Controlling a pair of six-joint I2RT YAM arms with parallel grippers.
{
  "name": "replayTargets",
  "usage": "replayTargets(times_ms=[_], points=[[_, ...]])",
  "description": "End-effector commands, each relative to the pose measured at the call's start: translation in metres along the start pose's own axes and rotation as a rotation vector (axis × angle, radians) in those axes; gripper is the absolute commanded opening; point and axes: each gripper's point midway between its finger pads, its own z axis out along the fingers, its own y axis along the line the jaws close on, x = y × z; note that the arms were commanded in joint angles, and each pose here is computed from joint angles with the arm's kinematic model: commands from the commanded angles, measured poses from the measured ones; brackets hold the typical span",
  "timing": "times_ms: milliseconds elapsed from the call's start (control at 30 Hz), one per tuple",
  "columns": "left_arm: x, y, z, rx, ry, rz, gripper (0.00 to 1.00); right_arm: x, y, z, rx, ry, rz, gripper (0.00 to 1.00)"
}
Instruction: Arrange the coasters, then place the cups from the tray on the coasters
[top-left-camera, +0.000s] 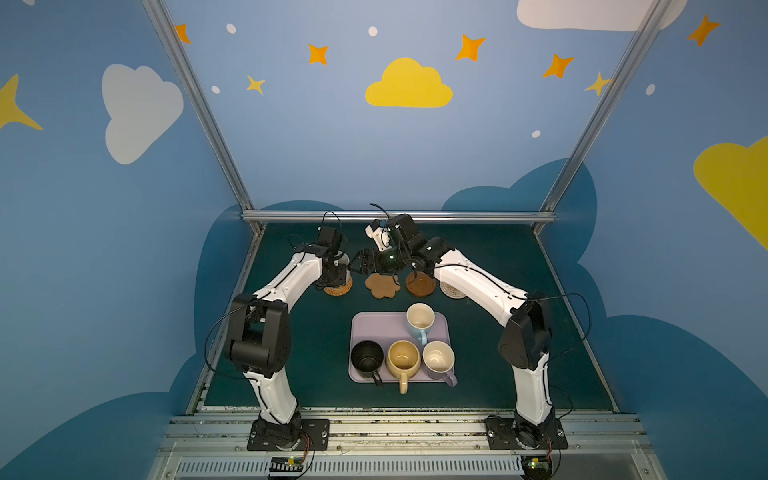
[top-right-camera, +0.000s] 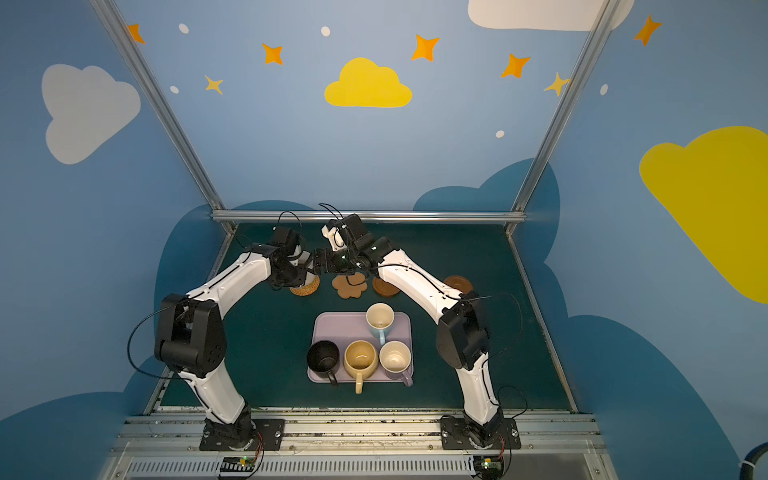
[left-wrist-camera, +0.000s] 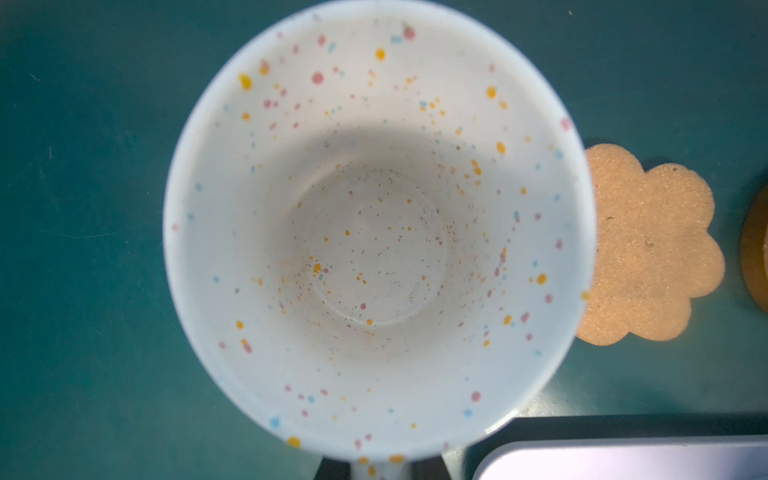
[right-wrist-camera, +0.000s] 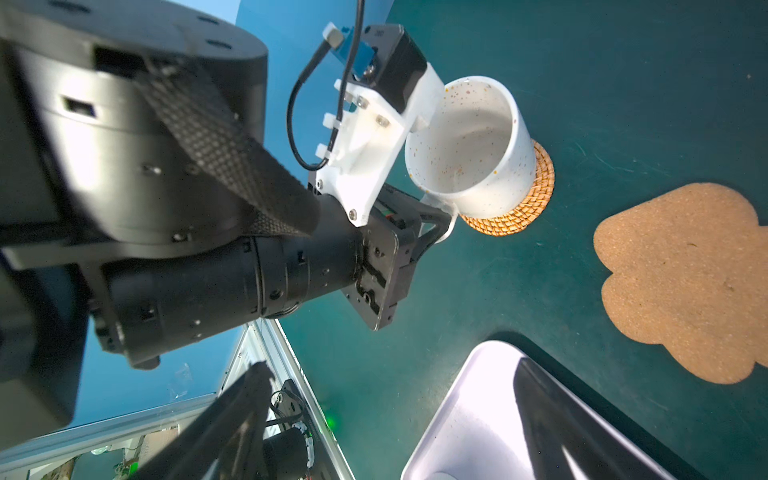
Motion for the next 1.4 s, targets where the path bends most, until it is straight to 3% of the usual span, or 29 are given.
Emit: replayTargets(times_ms=[0,1167,1367], points=[[-0.019,0.001,-0.004,-0.004,-0.079,-0.017,0.03,0.000,0.006,0.000,-0.012,0.013,-0.021,0.91],[0.012,0.000,0.027,-0.002,0.031,-0.014,0.06,0.002,0.006,-0.007,0.035,0.018,-0.090,0.91],[0.013,0.001,0.029,-0.012,0.036,-0.018,0.17,0.003,0.003,-0.004,0.041,0.022,-0.083,0.91]])
